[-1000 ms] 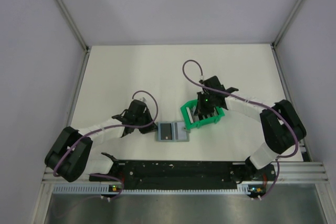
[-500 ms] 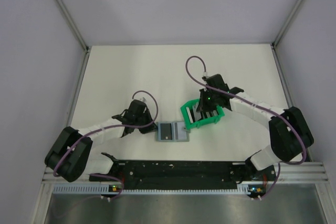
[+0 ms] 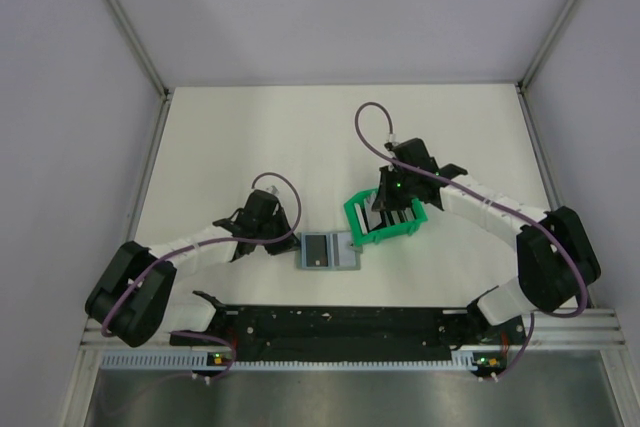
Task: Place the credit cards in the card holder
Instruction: Pick up the credit card from the storage box.
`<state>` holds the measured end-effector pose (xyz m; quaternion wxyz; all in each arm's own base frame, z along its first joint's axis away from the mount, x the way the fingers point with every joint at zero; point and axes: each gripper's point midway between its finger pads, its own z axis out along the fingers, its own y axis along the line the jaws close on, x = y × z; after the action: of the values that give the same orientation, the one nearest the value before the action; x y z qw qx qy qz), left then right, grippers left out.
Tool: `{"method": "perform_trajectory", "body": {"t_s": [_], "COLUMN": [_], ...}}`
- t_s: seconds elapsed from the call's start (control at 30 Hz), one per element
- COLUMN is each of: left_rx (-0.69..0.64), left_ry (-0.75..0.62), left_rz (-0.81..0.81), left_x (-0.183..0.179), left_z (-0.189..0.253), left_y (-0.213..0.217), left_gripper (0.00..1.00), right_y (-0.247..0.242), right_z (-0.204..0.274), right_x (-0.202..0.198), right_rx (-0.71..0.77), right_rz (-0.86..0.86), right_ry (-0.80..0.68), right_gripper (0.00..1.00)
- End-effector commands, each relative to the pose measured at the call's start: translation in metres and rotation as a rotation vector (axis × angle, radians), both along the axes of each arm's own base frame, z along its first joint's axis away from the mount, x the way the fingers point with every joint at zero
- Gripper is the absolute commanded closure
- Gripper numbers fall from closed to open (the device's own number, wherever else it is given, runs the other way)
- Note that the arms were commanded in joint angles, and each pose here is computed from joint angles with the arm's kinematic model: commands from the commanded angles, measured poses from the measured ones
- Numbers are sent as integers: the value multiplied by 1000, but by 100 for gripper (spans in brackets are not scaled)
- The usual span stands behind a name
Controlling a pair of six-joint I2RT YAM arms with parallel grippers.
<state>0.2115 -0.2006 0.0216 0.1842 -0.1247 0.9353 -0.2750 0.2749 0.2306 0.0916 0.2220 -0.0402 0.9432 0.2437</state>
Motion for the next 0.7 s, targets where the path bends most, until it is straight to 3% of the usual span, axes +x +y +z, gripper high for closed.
{"method": "perform_trajectory", "body": {"t_s": [0.0,0.67], "left_rx": [-25,-31], "left_ry": [-45,-44], "left_rz": [-11,-16], "left_x": [13,12], "left_z": [11,13], "left_y": [-7,-8], "left_gripper": [100,100], "right_y": [16,21], "right_z": [30,56], "right_x": [9,6], "right_rx": [80,164], "right_rz": [19,11], "right_ry": [-68,-115], "right_gripper": [100,100]}}
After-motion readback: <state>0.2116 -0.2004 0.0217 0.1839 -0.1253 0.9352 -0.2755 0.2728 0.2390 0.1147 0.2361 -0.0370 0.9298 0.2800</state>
